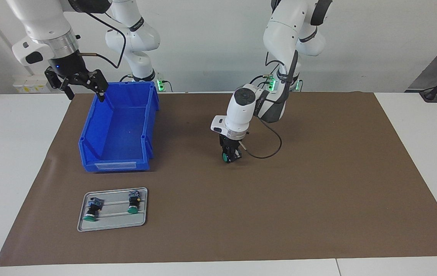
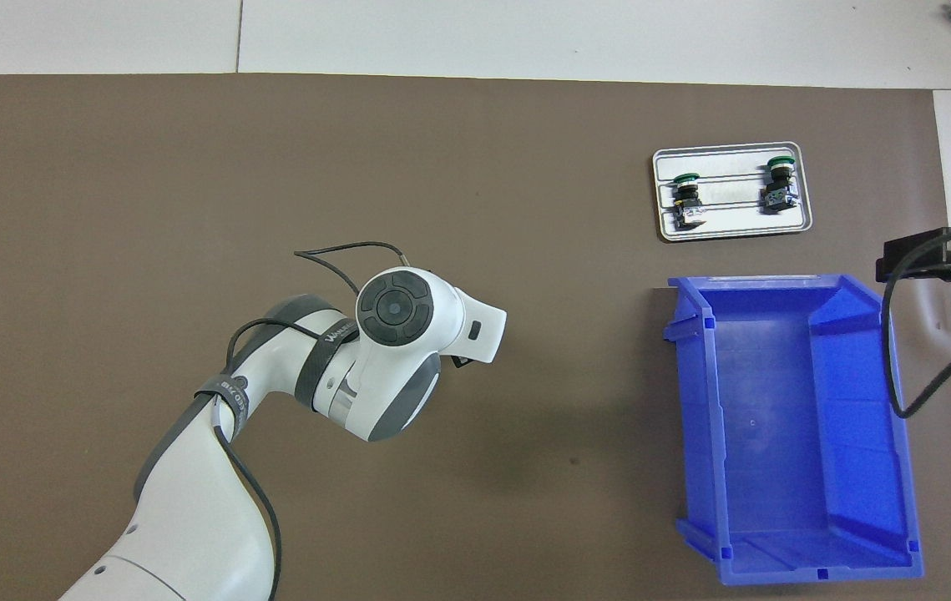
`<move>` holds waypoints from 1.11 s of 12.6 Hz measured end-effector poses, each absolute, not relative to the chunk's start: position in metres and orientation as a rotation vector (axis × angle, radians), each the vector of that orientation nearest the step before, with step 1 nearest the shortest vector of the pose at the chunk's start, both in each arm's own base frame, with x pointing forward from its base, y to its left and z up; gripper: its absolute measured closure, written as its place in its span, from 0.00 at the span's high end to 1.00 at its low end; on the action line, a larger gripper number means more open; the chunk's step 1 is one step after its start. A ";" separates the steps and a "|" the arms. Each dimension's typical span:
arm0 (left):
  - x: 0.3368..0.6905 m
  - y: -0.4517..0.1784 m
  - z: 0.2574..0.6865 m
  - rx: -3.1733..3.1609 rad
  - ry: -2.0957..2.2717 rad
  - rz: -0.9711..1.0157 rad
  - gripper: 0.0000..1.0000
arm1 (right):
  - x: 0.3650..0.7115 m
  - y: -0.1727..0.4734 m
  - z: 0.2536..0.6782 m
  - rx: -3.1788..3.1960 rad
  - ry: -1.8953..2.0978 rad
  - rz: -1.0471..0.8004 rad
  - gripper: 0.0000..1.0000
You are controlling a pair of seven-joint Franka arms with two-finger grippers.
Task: Place and press button with both arms
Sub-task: 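Reach the left gripper to the part and grasp it, then lift the part with the left gripper and rotate it cap upward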
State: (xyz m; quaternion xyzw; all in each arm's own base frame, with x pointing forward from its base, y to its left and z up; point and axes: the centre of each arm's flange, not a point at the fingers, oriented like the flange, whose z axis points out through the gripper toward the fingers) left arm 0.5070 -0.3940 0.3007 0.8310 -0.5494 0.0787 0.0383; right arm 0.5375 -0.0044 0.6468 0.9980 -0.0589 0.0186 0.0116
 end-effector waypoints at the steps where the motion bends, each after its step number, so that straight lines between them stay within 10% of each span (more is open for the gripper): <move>1: 0.512 -0.388 0.308 2.561 -1.670 0.261 0.39 | 0.537 -0.004 0.647 3.112 -0.184 0.058 1.00; 8: 0.491 -0.271 0.325 2.623 -1.535 0.765 0.39 | 0.537 -0.005 0.647 3.112 -0.184 0.058 1.00; 14: 0.501 -0.245 0.322 2.669 -1.518 0.671 0.39 | 0.537 -0.005 0.647 3.112 -0.184 0.058 1.00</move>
